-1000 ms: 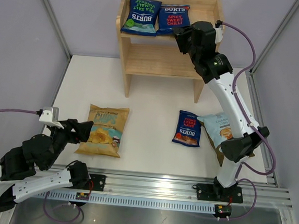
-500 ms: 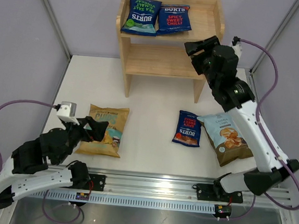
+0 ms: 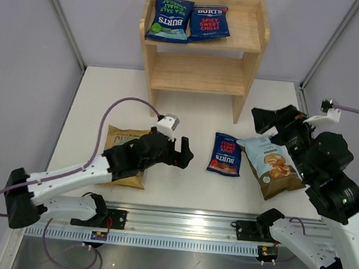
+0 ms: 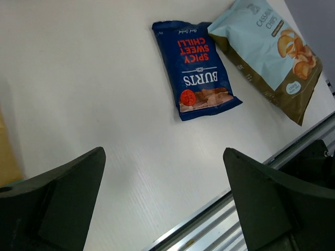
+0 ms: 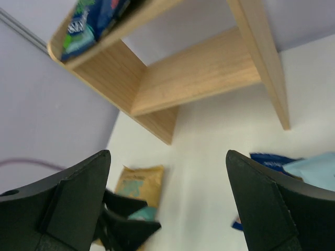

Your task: Place and organize the chips bags onto the shelf

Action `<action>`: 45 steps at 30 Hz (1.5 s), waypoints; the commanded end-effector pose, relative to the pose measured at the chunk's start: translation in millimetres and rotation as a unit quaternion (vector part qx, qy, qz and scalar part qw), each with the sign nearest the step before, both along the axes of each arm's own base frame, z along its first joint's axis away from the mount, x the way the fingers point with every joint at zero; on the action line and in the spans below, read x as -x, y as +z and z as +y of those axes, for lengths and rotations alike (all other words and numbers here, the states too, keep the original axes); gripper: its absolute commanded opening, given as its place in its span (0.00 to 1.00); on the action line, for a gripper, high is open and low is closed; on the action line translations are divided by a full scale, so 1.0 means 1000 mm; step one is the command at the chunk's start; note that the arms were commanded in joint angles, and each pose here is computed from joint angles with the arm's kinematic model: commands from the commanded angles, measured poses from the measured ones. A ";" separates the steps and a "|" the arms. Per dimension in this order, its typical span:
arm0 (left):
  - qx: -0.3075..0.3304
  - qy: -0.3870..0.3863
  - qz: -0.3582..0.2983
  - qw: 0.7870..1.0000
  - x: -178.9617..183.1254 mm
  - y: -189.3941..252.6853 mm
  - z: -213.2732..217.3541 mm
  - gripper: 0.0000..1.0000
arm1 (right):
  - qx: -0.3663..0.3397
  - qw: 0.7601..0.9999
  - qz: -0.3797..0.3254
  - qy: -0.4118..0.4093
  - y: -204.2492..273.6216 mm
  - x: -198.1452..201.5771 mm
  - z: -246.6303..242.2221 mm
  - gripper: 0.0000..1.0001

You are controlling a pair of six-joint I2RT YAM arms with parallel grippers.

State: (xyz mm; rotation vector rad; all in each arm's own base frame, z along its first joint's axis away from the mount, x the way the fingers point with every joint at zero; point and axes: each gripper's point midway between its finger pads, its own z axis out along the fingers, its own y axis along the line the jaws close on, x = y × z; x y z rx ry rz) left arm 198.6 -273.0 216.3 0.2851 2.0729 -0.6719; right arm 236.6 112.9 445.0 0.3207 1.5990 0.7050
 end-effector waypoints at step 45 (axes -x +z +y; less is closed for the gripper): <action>-0.025 0.033 0.248 0.968 -0.115 -0.192 -0.160 0.12 | 0.070 0.979 0.053 0.186 -0.101 0.106 0.008 0.95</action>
